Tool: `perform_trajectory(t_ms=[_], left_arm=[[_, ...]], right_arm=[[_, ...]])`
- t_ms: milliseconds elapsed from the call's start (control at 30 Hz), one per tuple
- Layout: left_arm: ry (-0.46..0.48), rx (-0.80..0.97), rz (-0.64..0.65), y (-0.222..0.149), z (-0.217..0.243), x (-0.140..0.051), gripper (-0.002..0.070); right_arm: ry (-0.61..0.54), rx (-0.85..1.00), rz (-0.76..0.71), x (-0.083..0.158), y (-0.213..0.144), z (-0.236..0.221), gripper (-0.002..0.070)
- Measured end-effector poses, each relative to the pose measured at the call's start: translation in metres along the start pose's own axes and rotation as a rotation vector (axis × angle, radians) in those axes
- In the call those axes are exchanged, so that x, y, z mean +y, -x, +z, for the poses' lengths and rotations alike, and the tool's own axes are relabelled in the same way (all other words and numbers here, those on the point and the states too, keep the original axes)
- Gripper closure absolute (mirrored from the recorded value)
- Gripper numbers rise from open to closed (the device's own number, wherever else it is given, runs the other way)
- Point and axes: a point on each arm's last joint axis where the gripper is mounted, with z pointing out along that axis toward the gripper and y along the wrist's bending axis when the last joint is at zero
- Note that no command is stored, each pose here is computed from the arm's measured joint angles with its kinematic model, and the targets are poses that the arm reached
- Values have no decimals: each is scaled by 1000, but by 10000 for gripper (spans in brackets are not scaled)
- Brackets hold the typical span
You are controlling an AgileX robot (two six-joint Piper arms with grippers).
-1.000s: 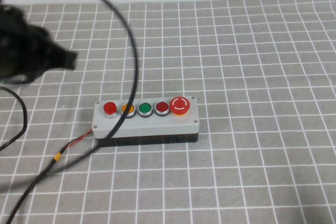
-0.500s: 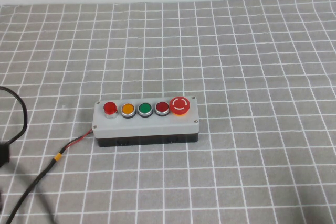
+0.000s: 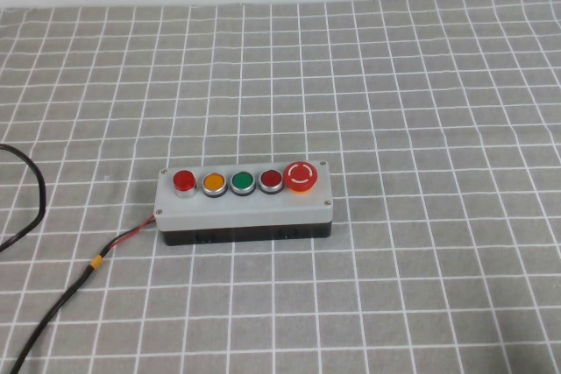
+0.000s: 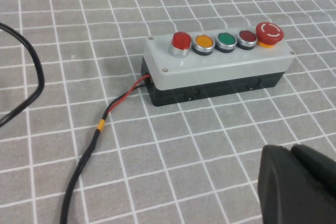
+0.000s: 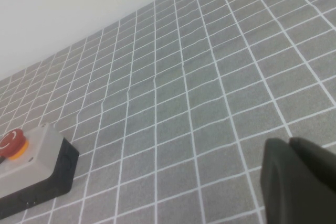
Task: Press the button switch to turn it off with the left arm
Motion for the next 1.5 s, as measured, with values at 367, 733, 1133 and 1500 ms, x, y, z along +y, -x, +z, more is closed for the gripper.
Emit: perform_trajectory(t_ms=[367,733,1133,1500], left_arm=[[7,1,-4,-2,1,1,678],[75,-168,68,7,10,8,678],[100,-220,116,-70,76,20,678],[171,-268,9,-105,84,28,678]], right_arm=[[0,0,0,0,0,0,694],[0,0,0,0,0,0,694],[0,0,0,0,0,0,694],[0,0,0,0,0,0,694]])
